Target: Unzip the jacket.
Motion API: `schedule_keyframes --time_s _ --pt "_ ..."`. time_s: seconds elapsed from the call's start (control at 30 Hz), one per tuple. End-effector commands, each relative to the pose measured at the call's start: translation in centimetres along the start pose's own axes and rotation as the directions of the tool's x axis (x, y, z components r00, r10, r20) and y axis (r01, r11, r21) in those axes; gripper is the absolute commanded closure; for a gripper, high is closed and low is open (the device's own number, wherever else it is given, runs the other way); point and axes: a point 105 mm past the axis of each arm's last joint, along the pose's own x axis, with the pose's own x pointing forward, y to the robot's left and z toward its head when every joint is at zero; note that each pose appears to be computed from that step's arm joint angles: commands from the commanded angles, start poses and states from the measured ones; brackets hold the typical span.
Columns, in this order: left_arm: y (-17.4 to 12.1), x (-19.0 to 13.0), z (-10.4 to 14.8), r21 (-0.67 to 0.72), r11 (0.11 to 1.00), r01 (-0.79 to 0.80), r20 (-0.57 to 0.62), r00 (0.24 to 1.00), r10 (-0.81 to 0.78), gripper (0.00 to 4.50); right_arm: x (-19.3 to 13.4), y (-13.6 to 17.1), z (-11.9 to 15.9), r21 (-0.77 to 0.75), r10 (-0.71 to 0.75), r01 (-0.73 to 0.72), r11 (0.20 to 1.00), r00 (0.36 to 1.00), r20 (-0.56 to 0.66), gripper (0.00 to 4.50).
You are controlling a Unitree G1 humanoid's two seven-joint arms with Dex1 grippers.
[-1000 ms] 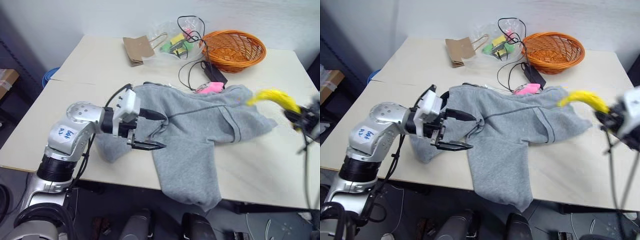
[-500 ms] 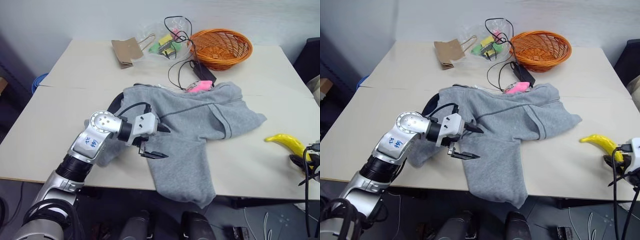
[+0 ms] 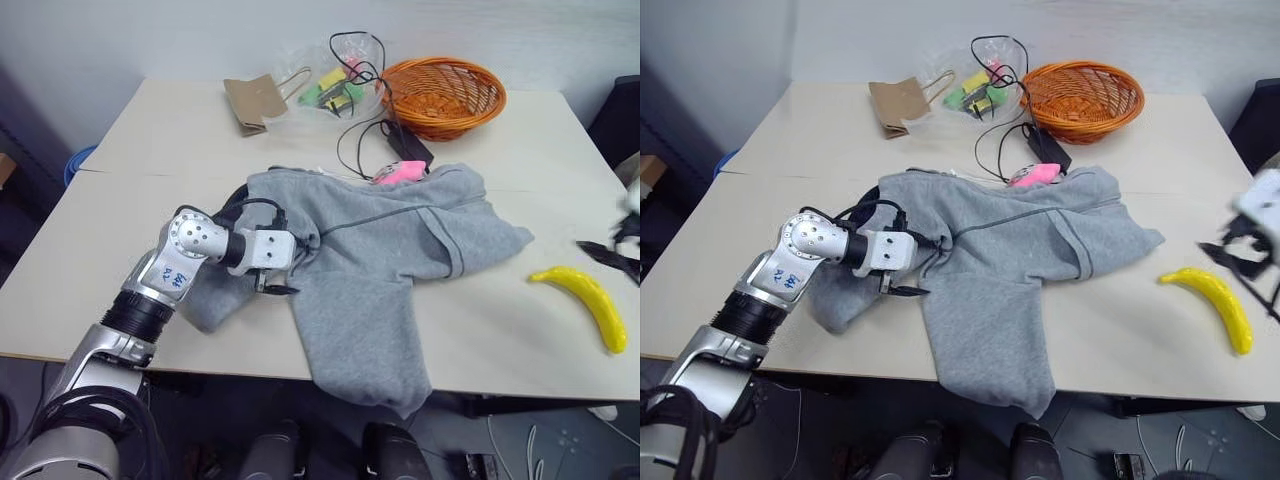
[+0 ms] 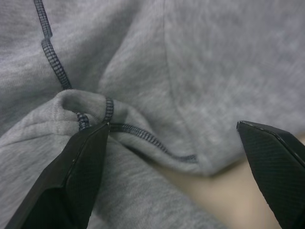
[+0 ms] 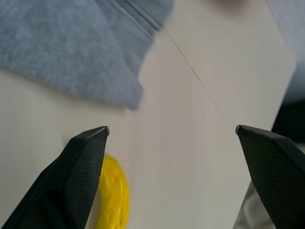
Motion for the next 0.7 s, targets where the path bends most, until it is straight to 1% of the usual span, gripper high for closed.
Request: schedule_keyframes --time_s 0.03,0.17,0.3,0.4,0.5,0.57,0.6,0.63,0.7 --pt "0.7 0.4 -0.4 0.074 0.997 -0.033 -0.043 0.998 0.037 0.0 2.7 1.3 0.3 -0.221 0.046 -0.051 0.974 0.999 -0.026 0.03" --pt "1.0 0.7 -0.5 0.103 0.994 -0.034 -0.059 0.997 0.04 0.0 5.9 3.3 1.4 -0.367 0.113 -0.109 0.924 0.994 -0.01 0.03" --pt "1.0 0.7 -0.6 0.111 0.993 -0.029 -0.064 0.997 0.036 0.0 7.3 4.2 1.6 -0.407 0.142 -0.129 0.904 0.99 0.001 0.03" --pt "0.8 0.4 -0.5 0.1 0.995 -0.015 -0.052 0.998 0.02 0.61 8.1 4.8 2.0 -0.384 0.165 -0.141 0.913 0.986 0.03 0.0" --pt "0.3 0.3 -0.5 0.096 0.995 0.006 -0.046 0.999 -0.001 1.58 8.3 4.6 2.1 -0.368 0.175 -0.147 0.918 0.984 0.044 0.67" --pt "-0.1 0.2 -0.5 0.091 0.996 0.025 -0.042 0.999 -0.021 1.96 8.3 4.7 2.0 -0.357 0.192 -0.162 0.92 0.98 0.048 1.18" --pt "-0.2 0.1 -0.5 0.09 0.996 0.029 -0.042 0.999 -0.025 2.38 8.3 4.7 2.0 -0.349 0.198 -0.168 0.922 0.979 0.05 1.65" --pt "-0.3 0.0 -0.5 0.09 0.995 0.035 -0.044 0.999 -0.031 2.66 8.2 4.8 1.9 -0.349 0.208 -0.178 0.92 0.977 0.049 1.92" --pt "-0.5 -0.1 -0.7 0.092 0.995 0.048 -0.048 0.998 -0.043 3.33 8.0 4.9 1.7 -0.353 0.224 -0.194 0.915 0.974 0.045 2.68"
